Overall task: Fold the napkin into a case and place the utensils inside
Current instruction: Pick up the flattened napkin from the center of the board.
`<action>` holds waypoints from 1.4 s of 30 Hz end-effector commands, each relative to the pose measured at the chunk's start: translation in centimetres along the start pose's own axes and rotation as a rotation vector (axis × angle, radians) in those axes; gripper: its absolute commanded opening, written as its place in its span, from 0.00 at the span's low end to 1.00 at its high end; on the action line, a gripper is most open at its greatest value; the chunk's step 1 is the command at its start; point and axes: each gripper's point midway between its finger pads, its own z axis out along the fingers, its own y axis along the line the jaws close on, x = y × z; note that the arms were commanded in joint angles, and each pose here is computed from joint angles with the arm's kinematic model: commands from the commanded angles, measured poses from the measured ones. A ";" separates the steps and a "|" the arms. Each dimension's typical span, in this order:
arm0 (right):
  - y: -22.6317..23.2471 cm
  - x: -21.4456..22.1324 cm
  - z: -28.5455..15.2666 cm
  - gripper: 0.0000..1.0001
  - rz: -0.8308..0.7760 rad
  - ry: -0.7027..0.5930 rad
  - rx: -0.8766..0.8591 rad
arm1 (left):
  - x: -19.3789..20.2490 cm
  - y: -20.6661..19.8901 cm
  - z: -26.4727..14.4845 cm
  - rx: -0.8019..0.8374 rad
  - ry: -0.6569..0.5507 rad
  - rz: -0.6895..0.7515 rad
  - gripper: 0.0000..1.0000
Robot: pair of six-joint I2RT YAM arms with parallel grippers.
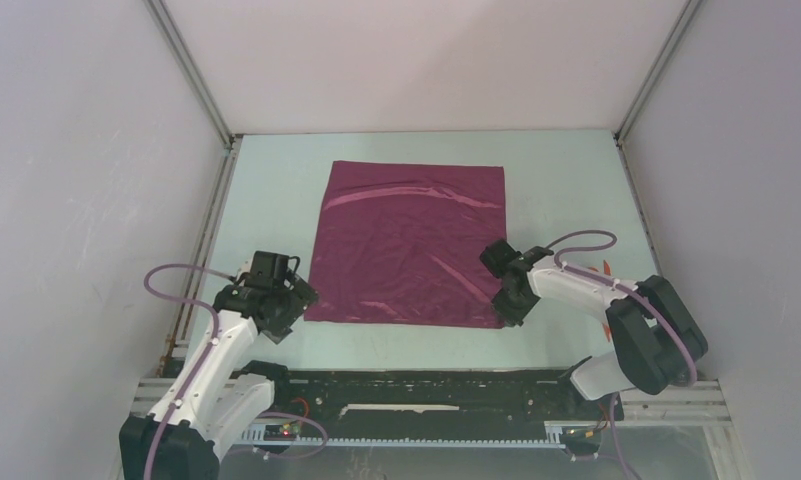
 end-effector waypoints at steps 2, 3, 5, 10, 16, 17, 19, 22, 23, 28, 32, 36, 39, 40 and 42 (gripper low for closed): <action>-0.3 -0.5 1.1 0.17 0.022 -0.067 0.024 | -0.3 -0.6 -0.4 0.016 -0.001 -0.004 0.90; -0.4 -0.6 0.9 0.12 0.024 -0.076 0.022 | 0.0 -0.5 -0.2 0.008 0.015 -0.003 0.89; -0.5 -0.6 0.4 0.00 0.036 -0.082 0.020 | 0.4 -0.3 0.2 -0.014 0.036 -0.013 0.86; -0.6 0.1 -0.1 0.00 0.045 -0.052 0.008 | 1.7 -1.2 1.3 -0.024 0.132 -0.048 0.75; -0.6 -0.1 -0.5 0.00 0.058 -0.065 -0.001 | 2.3 -0.2 2.0 -0.157 0.174 -0.120 0.56; -0.5 -0.2 -0.6 0.00 0.056 -0.066 -0.005 | 2.1 -0.2 2.1 -0.163 0.165 -0.127 0.56; -0.4 -0.2 -0.7 0.00 0.053 -0.068 -0.013 | 1.3 -0.1 2.2 -0.175 0.123 -0.128 0.59; -0.3 -0.3 -0.9 0.00 0.050 -0.069 -0.025 | -0.1 -0.1 2.2 -0.206 0.072 -0.117 0.62; -0.4 -0.3 -0.9 0.00 0.049 -0.072 -0.024 | -0.2 -0.1 2.3 -0.212 0.073 -0.115 0.61; -0.7 -0.5 -0.9 0.00 0.041 -0.086 -0.013 | 0.1 0.1 2.9 -0.250 0.095 -0.109 0.58; -0.7 -0.6 -1.1 0.00 0.041 -0.092 -0.017 | -0.1 -0.1 3.2 -0.266 0.096 -0.107 0.55; -0.7 -0.7 -1.2 0.00 0.044 -0.095 -0.023 | -0.2 -0.2 3.7 -0.282 0.096 -0.105 0.51; -0.8 -0.8 -1.2 0.00 0.045 -0.099 -0.022 | 0.3 0.1 4.2 -0.299 0.115 -0.108 0.49; -0.8 -0.8 -1.3 0.00 0.046 -0.099 -0.020 | 0.4 0.3 4.5 -0.306 0.118 -0.109 0.49; -0.8 -0.8 -1.3 0.00 0.046 -0.101 -0.025 | 0.9 0.7 4.9 -0.316 0.129 -0.117 0.49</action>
